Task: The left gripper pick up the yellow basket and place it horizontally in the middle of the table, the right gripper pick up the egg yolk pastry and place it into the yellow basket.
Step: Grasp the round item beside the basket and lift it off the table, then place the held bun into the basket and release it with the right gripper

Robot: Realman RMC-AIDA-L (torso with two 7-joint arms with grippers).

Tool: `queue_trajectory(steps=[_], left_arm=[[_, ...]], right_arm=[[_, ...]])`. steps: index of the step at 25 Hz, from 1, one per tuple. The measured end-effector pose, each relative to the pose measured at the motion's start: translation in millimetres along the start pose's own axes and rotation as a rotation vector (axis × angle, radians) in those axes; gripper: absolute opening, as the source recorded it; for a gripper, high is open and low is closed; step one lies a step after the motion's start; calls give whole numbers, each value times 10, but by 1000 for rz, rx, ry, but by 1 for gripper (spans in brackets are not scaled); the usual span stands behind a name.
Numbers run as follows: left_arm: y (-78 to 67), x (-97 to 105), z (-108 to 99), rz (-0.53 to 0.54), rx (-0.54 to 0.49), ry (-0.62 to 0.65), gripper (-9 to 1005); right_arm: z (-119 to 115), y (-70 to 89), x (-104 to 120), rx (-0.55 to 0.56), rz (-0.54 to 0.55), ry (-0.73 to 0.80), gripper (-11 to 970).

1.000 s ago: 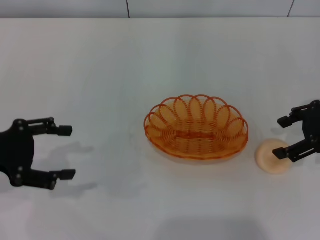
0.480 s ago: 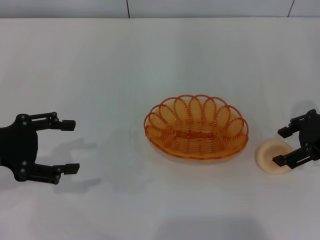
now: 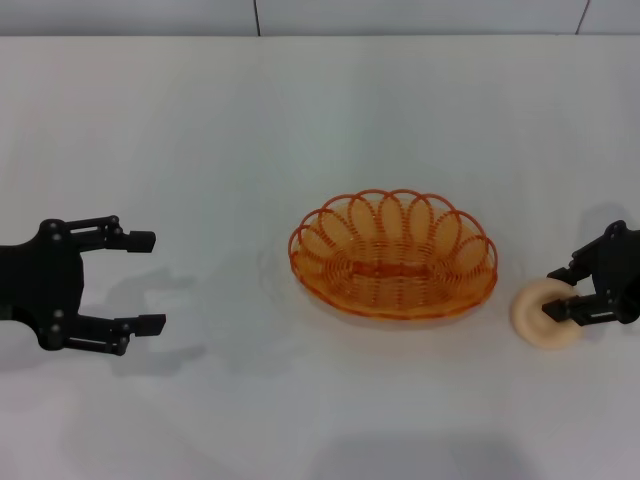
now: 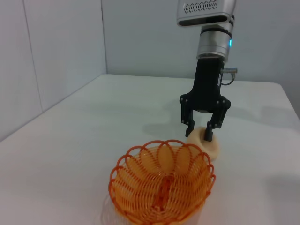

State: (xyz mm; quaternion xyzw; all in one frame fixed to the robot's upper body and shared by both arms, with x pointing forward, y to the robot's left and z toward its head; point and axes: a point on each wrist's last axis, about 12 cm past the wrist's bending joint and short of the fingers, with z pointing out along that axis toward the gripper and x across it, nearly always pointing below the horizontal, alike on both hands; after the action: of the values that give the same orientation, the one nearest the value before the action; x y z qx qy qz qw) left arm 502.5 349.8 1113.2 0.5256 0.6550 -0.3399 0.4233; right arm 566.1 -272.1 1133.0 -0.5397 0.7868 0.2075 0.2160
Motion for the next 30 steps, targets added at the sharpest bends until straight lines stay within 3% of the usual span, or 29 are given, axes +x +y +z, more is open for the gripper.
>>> queue_trajectory(steps=[14,21,30], left_arm=[[-7,-7,1,8,7,-5,886],[-5,-10,3,7,8,-5,886],[16,-31,23,10,4,-12,886]], right_arm=[[-69,-8,-25,6,-11,-13,127],[-550,-41,-115,57,-10,-130,102],[-459,56,-400,-23,-61,-339,101]])
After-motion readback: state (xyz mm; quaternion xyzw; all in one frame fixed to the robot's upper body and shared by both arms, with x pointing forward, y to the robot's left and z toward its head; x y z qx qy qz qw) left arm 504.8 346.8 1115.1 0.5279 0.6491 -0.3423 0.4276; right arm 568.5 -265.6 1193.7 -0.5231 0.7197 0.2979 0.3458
